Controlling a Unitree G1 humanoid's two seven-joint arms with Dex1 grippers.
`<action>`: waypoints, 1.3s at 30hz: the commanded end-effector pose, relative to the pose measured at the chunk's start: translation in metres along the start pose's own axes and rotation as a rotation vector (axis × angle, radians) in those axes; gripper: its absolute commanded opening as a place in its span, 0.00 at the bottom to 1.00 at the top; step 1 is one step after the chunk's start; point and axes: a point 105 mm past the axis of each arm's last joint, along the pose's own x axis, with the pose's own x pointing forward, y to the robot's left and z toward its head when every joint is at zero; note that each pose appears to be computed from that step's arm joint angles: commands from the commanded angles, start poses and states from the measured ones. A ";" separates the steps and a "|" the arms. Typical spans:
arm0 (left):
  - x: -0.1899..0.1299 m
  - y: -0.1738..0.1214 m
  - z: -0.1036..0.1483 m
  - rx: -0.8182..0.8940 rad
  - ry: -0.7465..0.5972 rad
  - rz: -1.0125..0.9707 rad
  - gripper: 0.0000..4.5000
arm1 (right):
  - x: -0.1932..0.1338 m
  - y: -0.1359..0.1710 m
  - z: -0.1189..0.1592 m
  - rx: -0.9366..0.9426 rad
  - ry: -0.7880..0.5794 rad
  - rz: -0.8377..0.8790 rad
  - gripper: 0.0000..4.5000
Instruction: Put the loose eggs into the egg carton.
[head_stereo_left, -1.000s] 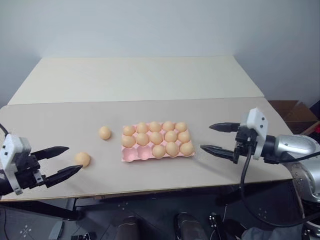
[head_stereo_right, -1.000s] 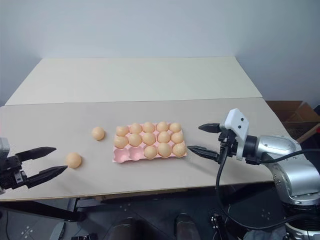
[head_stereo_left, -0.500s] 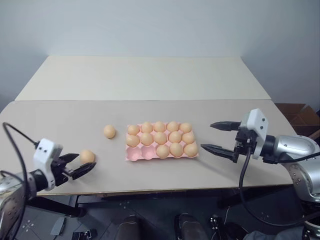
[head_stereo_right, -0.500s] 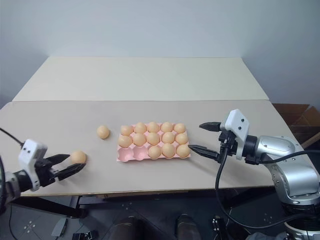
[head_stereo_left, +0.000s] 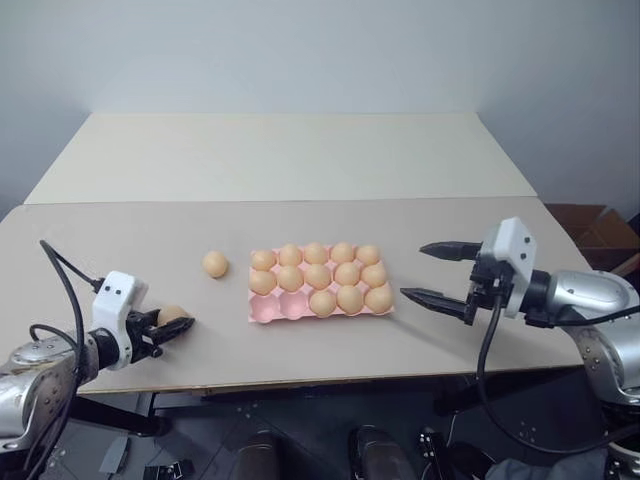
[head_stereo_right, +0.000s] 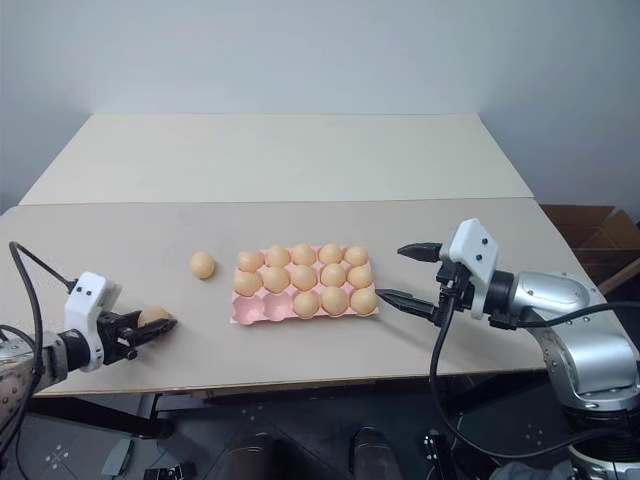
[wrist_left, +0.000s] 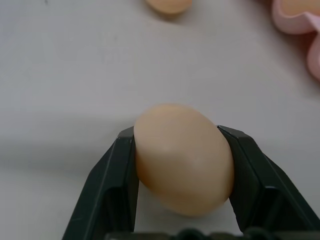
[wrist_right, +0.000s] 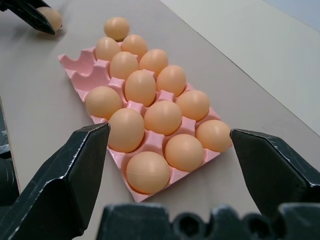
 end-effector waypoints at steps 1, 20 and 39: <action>-0.002 -0.019 0.036 0.138 -0.104 -0.095 0.46 | -0.007 -0.001 0.011 -0.047 -0.054 0.043 1.00; 0.070 -0.126 0.069 0.378 -0.119 -0.605 0.62 | -0.004 0.015 0.016 -0.046 -0.134 0.235 1.00; 0.004 -0.040 0.097 0.203 -0.332 -0.236 0.99 | 0.014 -0.012 0.024 -0.043 -0.206 0.018 1.00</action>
